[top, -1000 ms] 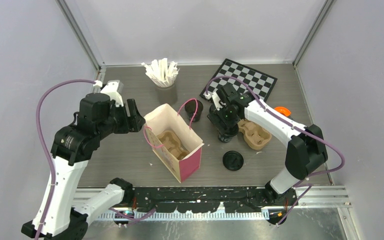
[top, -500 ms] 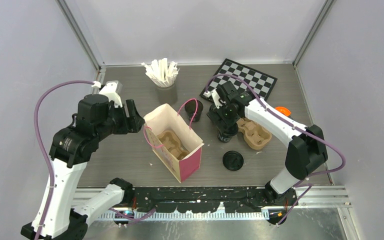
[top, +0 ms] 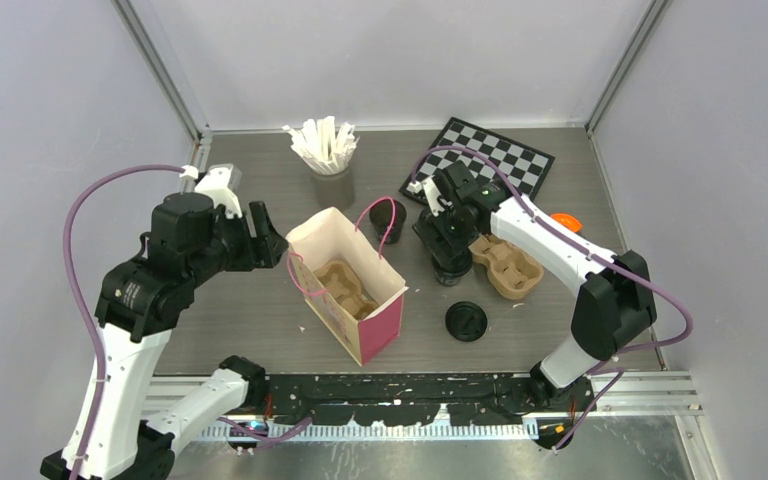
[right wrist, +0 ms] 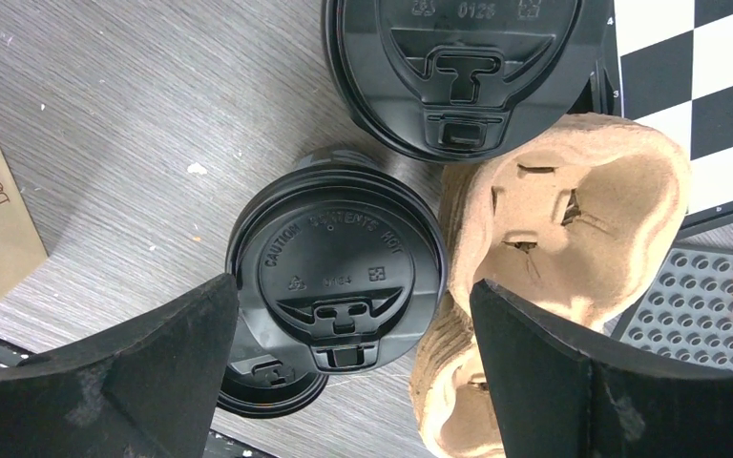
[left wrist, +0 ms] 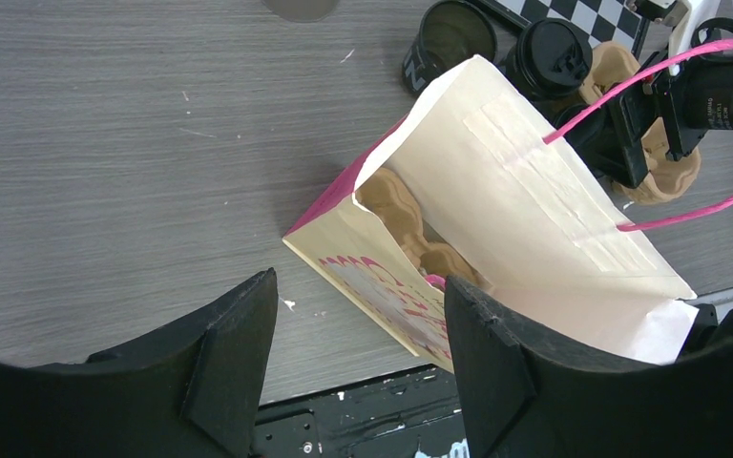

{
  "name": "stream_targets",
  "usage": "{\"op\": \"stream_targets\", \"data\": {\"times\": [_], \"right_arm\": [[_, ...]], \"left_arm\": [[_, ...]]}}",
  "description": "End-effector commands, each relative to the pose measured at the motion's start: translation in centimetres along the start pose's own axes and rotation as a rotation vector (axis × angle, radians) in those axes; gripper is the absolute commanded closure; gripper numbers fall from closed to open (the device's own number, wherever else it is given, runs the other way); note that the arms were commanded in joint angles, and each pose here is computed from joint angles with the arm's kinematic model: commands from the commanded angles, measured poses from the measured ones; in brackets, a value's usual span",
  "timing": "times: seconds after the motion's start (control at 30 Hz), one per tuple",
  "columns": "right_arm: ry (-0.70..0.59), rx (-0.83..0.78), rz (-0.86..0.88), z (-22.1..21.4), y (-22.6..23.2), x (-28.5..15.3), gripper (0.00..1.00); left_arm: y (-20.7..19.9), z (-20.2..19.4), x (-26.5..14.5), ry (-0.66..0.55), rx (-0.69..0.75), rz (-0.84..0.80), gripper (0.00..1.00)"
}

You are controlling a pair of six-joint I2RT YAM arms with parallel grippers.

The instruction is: Pack the takeout coffee

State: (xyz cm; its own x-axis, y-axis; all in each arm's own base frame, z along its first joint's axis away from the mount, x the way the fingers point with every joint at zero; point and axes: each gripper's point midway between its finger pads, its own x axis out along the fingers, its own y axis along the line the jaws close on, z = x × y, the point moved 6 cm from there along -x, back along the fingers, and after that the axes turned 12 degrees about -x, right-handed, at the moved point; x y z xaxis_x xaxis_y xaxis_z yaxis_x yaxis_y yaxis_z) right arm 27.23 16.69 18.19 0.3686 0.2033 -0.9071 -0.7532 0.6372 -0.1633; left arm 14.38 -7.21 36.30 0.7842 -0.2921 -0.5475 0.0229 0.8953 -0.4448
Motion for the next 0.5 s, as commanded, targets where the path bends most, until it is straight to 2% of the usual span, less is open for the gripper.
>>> {"op": "stream_targets", "data": {"times": [0.0, 0.47], "right_arm": [[-0.049, 0.013, 0.034, 0.3, 0.8, -0.7, 0.05], [-0.026, 0.013, 0.040, -0.3, 1.0, 0.4, 0.05]], "left_arm": [[-0.5, 0.8, -0.1, -0.042, -0.006, -0.027, 0.34], [-0.2, 0.6, -0.1, -0.037, 0.009, -0.012, 0.34]]}}
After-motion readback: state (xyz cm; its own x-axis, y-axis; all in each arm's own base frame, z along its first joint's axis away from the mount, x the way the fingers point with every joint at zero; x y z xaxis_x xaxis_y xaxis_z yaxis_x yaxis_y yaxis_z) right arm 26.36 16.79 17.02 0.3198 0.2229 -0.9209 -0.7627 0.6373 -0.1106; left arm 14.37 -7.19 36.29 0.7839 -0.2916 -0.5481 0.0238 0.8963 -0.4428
